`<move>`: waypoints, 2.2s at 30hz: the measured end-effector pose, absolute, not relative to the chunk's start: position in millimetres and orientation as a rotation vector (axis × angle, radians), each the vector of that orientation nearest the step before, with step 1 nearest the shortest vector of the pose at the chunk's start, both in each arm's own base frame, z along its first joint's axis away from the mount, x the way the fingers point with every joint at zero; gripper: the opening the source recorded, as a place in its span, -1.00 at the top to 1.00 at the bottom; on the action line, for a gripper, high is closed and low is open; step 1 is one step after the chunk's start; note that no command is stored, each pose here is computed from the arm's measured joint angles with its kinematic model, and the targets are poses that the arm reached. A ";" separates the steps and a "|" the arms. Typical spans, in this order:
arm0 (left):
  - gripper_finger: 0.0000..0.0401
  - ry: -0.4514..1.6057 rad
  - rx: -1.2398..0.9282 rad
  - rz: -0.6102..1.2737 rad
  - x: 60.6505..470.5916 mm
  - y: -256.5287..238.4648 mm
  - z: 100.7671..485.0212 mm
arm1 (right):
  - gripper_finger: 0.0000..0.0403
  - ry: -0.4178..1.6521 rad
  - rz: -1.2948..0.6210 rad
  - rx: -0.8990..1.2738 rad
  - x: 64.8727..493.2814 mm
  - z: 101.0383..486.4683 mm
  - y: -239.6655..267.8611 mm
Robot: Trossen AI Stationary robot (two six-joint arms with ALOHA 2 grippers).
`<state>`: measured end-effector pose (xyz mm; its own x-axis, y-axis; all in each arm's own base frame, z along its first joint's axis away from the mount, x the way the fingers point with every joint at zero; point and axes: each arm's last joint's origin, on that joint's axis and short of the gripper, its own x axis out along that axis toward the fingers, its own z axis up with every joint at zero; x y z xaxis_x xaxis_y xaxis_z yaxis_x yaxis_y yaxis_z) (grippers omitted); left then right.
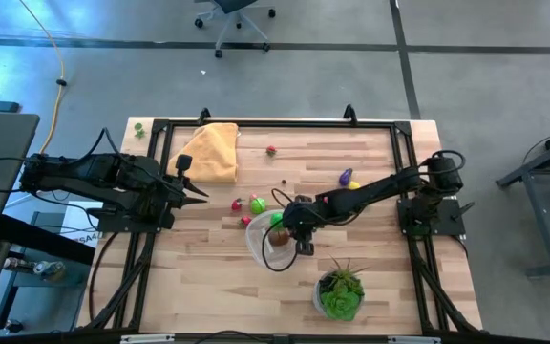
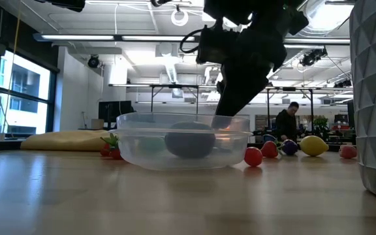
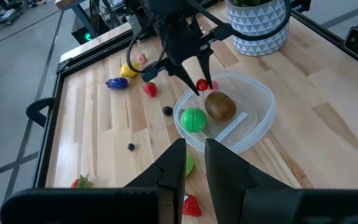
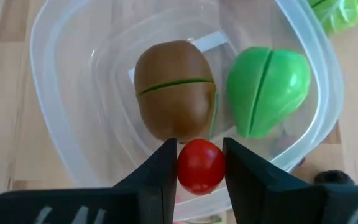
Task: Pick and placing Produce into tupperware
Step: Put the red cherry into the transparent bin, then put the yellow lemon into the transparent bin
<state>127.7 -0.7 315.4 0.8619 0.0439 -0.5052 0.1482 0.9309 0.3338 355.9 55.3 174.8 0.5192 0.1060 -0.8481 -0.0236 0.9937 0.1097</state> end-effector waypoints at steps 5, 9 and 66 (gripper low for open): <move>0.75 0.532 0.374 -0.056 127.6 -0.8 315.5 | 0.54 1.030 0.089 0.071 355.2 174.3 55.5; 0.75 0.532 0.374 -0.056 127.6 -0.8 315.5 | 0.54 1.029 0.096 0.061 355.3 174.2 55.6; 0.75 0.532 0.375 -0.056 127.6 -0.8 315.5 | 0.36 1.185 -0.925 0.683 224.0 271.5 -42.1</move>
<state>127.6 -0.8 315.5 0.8621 0.0436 -0.5049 0.1487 0.9307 0.3341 224.0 -42.1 271.5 0.1043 -0.2376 -0.9657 0.8790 0.4762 -0.0222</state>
